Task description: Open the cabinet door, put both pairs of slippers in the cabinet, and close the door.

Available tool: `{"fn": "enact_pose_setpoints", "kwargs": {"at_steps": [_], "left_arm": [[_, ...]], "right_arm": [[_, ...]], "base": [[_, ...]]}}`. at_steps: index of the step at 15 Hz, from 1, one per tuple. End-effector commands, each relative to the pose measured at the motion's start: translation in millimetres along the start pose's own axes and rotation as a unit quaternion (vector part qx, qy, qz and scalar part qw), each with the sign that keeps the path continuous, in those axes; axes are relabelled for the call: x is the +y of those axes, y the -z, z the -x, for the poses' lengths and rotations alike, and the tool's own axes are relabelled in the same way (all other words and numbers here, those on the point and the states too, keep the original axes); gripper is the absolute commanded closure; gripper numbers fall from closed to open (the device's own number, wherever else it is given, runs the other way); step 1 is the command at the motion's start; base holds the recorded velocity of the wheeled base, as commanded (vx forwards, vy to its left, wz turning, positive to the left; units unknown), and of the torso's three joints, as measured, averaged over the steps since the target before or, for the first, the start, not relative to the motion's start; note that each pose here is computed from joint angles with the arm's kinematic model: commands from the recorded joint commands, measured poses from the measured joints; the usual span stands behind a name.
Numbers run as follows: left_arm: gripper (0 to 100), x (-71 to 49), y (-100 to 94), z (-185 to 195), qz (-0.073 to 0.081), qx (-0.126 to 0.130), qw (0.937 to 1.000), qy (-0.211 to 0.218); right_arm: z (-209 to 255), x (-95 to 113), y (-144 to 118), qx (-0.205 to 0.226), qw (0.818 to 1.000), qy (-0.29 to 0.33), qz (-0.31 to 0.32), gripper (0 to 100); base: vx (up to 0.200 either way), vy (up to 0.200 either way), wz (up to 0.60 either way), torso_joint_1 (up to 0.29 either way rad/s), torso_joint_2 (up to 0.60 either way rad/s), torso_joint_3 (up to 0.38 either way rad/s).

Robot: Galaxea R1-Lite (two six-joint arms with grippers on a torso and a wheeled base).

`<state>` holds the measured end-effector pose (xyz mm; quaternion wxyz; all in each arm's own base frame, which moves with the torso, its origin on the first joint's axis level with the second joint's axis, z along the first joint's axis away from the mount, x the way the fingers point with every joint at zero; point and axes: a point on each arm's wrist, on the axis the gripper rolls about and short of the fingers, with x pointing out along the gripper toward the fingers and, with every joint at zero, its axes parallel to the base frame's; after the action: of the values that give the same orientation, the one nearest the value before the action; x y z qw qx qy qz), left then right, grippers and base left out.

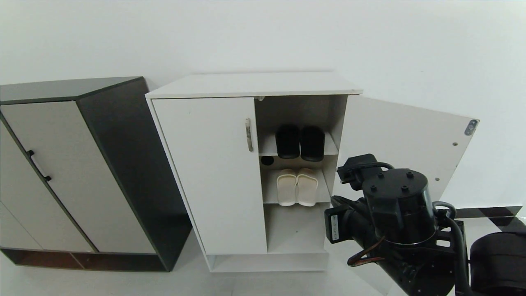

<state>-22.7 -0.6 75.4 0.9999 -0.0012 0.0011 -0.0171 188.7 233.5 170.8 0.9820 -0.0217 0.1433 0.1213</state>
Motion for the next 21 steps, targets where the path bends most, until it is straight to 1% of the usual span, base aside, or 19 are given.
{"fn": "enact_pose_setpoints", "kwargs": {"at_steps": [1,10,19,21], "left_arm": [[100,0.0,0.0,-0.1,0.000,0.000,1.0000,0.000],[100,0.0,0.0,-0.1,0.000,0.000,1.0000,0.000],[100,0.0,0.0,-0.1,0.000,0.000,1.0000,0.000],[100,0.0,0.0,-0.1,0.000,0.000,1.0000,0.000]], "right_arm": [[-2.1,1.3,2.0,0.003,1.000,0.001,0.002,100],[-2.6,0.5,1.9,0.003,1.000,0.003,0.002,100],[-2.5,-0.1,1.9,0.003,1.000,0.004,0.002,100],[-2.2,0.1,2.4,0.004,1.000,0.003,0.002,100]], "base": [[0.000,0.000,0.00,0.119,-0.46,-0.349],[0.000,0.000,0.00,0.156,-0.47,-0.321],[0.000,0.000,0.00,0.210,-0.52,-0.312],[0.000,0.000,0.00,0.110,-0.25,-0.142]]}}
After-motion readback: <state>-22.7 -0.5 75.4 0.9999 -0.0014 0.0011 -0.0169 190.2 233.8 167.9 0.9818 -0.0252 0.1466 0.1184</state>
